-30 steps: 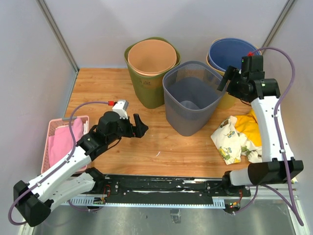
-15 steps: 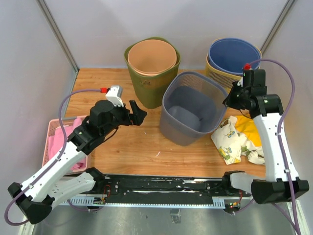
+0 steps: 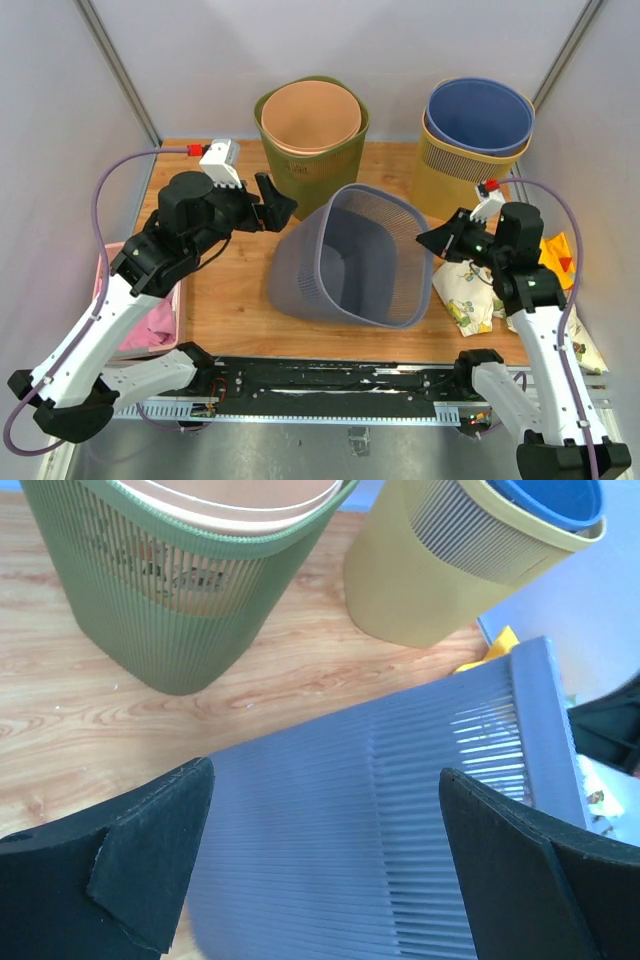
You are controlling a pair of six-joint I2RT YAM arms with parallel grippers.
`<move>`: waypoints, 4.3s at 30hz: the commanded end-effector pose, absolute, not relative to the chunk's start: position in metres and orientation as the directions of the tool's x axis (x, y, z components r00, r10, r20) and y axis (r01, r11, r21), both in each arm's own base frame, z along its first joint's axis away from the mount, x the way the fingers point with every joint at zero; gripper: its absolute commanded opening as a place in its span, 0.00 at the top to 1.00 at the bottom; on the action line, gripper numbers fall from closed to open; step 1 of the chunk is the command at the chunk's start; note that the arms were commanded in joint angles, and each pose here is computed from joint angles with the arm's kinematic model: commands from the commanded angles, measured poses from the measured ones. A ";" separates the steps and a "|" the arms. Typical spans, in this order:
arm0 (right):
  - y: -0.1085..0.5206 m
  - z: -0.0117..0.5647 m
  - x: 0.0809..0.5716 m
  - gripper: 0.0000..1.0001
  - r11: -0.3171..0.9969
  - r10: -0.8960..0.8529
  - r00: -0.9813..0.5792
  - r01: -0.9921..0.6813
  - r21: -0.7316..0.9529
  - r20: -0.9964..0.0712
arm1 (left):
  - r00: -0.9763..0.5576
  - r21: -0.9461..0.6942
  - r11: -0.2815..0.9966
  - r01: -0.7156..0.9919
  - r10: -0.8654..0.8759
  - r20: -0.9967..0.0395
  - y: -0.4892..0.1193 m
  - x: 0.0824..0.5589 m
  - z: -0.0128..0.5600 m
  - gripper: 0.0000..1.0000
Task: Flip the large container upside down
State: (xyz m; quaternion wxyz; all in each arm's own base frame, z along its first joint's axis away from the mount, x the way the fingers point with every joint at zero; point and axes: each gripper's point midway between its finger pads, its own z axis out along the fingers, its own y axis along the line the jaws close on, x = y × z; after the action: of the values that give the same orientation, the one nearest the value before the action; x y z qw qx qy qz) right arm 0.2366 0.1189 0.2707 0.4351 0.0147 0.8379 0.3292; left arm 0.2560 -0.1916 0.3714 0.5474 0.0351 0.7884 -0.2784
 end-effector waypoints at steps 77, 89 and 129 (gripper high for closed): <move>0.119 0.226 0.236 0.37 0.802 0.277 -0.804 -0.109 0.587 -0.527 | -0.792 -0.783 0.568 0.254 -0.343 -0.505 -0.251 0.218 0.257 0.01; 0.115 0.213 0.237 0.25 0.817 0.276 -0.815 -0.080 0.570 -0.510 | -0.826 -0.827 0.494 0.270 -0.322 -0.462 -0.262 0.211 0.231 0.01; 0.197 0.134 0.257 0.21 0.665 0.444 -0.876 0.180 0.725 -0.189 | -0.742 -0.779 0.051 0.625 -0.274 -0.612 -0.305 0.197 0.437 0.01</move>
State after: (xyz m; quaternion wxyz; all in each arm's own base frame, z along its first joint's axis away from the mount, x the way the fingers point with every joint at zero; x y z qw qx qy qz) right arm 0.2980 0.1814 0.1869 0.2692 0.2088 0.8420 0.4183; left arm 0.2538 -0.2740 0.4325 0.4412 0.0427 0.6649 -0.6013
